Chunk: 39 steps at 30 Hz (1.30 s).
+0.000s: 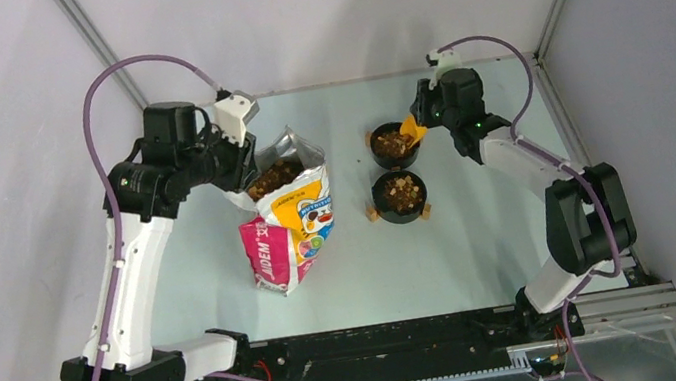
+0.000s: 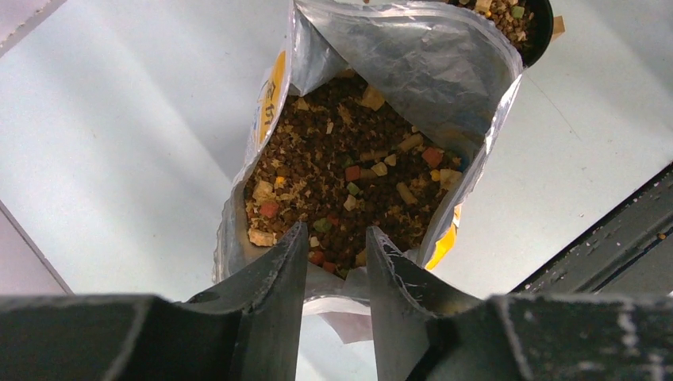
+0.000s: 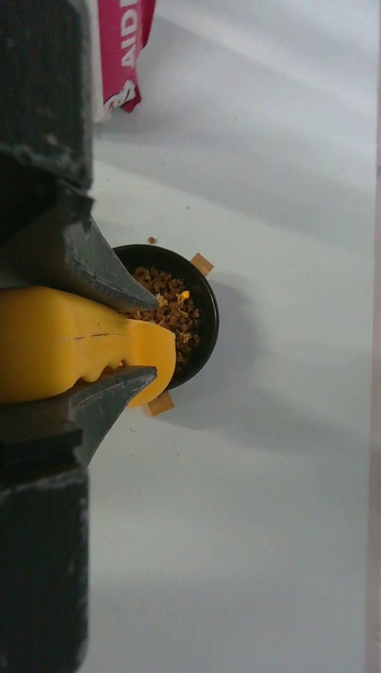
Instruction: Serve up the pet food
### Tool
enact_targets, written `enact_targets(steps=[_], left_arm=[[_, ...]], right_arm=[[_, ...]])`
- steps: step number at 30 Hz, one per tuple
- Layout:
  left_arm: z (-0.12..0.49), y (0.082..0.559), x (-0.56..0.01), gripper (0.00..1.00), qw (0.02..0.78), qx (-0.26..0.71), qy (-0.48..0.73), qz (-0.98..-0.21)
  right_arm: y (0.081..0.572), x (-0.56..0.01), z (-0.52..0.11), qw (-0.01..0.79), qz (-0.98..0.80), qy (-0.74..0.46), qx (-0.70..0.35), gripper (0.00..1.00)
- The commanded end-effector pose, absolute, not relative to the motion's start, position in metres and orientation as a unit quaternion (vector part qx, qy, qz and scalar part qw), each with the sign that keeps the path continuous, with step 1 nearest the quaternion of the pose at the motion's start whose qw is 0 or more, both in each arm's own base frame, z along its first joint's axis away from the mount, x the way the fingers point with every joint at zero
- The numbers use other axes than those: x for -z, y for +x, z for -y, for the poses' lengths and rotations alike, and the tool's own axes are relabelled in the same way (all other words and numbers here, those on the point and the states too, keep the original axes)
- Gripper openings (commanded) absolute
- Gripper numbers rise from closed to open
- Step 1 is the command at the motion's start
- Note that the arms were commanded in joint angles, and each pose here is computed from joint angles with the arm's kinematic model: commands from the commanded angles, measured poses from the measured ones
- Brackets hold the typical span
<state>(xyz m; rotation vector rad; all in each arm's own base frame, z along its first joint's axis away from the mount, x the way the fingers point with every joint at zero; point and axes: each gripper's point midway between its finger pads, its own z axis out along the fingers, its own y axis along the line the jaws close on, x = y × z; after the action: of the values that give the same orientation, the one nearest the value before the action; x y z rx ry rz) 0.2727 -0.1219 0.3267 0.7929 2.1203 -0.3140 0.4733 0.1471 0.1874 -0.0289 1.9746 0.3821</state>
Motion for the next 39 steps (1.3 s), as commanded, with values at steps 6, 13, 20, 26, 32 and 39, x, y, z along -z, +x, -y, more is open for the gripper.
enact_targets(steps=[6,13,20,26,32,39], left_arm=[[0.118,0.264,-0.34,0.43,0.441,0.118,0.318,-0.831],[0.111,0.259,-0.347,0.45,0.455,0.104,0.314,-0.827],[0.1,0.252,-0.346,0.47,0.463,0.082,0.313,-0.825],[0.093,0.241,-0.341,0.48,0.459,0.075,0.31,-0.829],[0.087,0.237,-0.344,0.49,0.466,0.067,0.308,-0.827],[0.087,0.239,-0.342,0.49,0.471,0.083,0.294,-0.828]], right_arm=[[0.465,-0.265,-0.158,0.622,-0.771,-0.111,-0.08,0.0],[0.452,-0.281,-0.159,0.621,-0.769,-0.121,-0.092,0.0],[0.433,-0.291,-0.148,0.607,-0.774,-0.143,-0.105,0.0],[0.41,-0.299,-0.129,0.575,-0.783,-0.154,-0.179,0.0],[0.355,-0.295,-0.132,0.499,-0.789,-0.181,-0.309,0.0],[0.307,-0.291,-0.115,0.495,-0.795,-0.18,-0.301,0.0]])
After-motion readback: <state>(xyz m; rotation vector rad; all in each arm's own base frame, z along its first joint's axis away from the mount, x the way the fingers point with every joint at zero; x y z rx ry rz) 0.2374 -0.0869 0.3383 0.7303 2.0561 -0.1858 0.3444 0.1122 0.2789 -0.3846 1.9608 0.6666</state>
